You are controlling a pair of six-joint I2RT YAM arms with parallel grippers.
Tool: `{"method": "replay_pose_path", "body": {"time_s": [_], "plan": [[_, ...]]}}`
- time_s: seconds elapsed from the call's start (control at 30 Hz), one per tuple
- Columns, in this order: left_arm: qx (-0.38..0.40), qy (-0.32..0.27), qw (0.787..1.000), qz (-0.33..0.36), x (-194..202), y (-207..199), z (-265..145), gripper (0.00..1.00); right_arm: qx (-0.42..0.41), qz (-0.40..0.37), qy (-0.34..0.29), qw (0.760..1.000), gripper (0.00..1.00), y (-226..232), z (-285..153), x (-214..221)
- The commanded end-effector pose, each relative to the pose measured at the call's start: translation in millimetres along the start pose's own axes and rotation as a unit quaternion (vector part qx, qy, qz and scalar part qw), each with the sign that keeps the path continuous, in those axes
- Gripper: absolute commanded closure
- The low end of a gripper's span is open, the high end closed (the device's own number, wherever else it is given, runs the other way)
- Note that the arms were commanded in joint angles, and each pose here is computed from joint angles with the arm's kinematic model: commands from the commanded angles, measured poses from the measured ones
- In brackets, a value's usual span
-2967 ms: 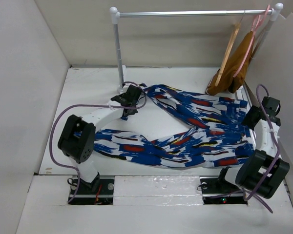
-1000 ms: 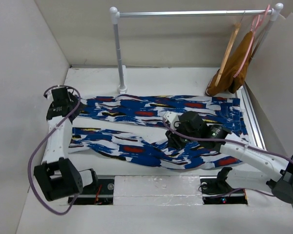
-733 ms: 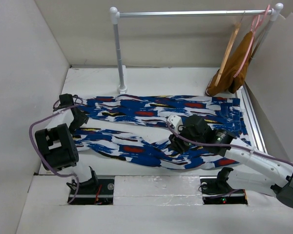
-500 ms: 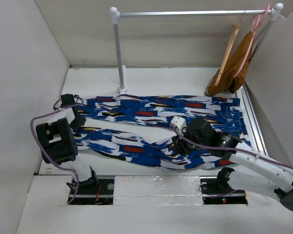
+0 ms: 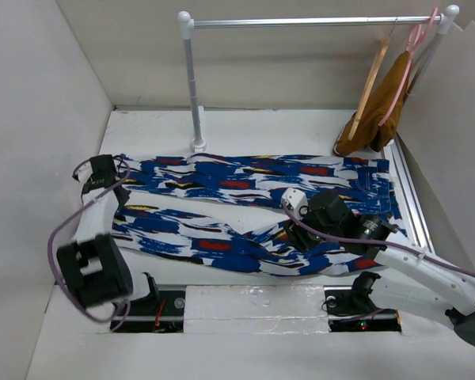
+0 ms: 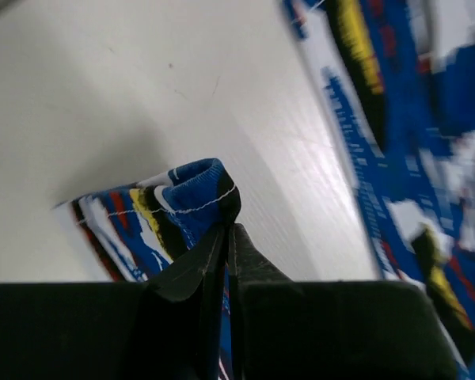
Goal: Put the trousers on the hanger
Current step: Flatten out the trousers at the center of the board.
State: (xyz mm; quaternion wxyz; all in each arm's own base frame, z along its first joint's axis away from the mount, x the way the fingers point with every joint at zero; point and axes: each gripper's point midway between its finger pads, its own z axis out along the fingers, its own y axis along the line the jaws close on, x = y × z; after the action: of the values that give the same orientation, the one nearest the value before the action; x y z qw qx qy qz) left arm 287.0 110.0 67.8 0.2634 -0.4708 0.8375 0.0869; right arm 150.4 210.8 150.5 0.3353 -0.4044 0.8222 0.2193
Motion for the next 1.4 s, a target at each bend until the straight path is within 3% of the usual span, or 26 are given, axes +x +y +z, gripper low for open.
{"method": "replay_pose_path", "body": {"time_s": [0.0,0.13,0.27,0.37,0.5,0.6,0.73,0.93,0.97,1.0,1.03,1.13,1.23,1.33,1.37], "plan": [[0.037,-0.088,0.995,-0.038,-37.6,6.6,-66.2,1.00,0.021,-0.017,-0.012,1.000,0.51,-11.8,-3.6,-13.1],[0.033,-0.109,0.992,-0.045,-50.2,12.6,-89.6,1.00,0.035,-0.013,-0.016,0.999,0.41,-23.9,-2.8,-18.3],[-0.015,-0.109,0.993,-0.033,-53.7,25.6,-85.8,1.00,0.079,0.012,-0.010,0.997,0.35,-49.9,-0.6,-16.6],[-0.042,-0.122,0.991,-0.018,-64.7,26.5,-72.8,1.00,0.107,0.043,-0.022,0.993,0.32,-73.3,1.4,-16.1],[-0.127,-0.073,0.989,0.005,-59.2,28.2,-24.6,1.00,0.140,0.086,-0.025,0.986,0.29,-105.9,12.6,-8.4],[-0.128,-0.050,0.991,0.011,-64.6,10.3,-3.4,1.00,0.128,0.111,-0.015,0.985,0.29,-122.3,30.9,-0.4],[-0.101,-0.090,0.991,0.006,-109.3,-21.3,-4.4,1.00,0.120,0.123,-0.014,0.985,0.30,-122.1,37.5,4.5],[-0.138,-0.048,0.989,0.022,-109.5,-17.9,29.0,1.00,0.145,0.131,-0.025,0.980,0.27,-124.1,26.7,8.6],[-0.147,-0.032,0.988,0.027,-101.4,-13.9,31.7,0.96,0.146,0.135,-0.022,0.980,0.25,-126.1,26.6,10.1],[-0.153,-0.023,0.988,0.024,-98.0,-8.6,35.9,0.84,0.146,0.136,-0.016,0.980,0.24,-125.5,26.0,11.6],[-0.155,-0.014,0.987,0.032,-89.5,-4.2,38.6,0.46,0.143,0.130,-0.015,0.981,0.23,-125.5,25.0,9.0],[-0.139,-0.030,0.989,0.029,-90.5,-1.5,24.8,0.01,0.135,0.119,-0.018,0.983,0.24,-119.8,20.7,3.7],[-0.114,-0.060,0.992,0.011,-99.3,-0.4,-2.4,0.01,0.121,0.101,-0.039,0.987,0.30,-105.5,11.8,-3.3],[-0.090,-0.087,0.992,-0.013,-98.0,7.5,-31.5,0.03,0.096,0.086,-0.055,0.990,0.75,-88.1,4.1,-5.6],[-0.068,-0.112,0.991,-0.033,-102.8,8.4,-50.4,0.05,0.094,0.087,-0.054,0.990,1.00,-85.7,2.7,-2.2]]}}
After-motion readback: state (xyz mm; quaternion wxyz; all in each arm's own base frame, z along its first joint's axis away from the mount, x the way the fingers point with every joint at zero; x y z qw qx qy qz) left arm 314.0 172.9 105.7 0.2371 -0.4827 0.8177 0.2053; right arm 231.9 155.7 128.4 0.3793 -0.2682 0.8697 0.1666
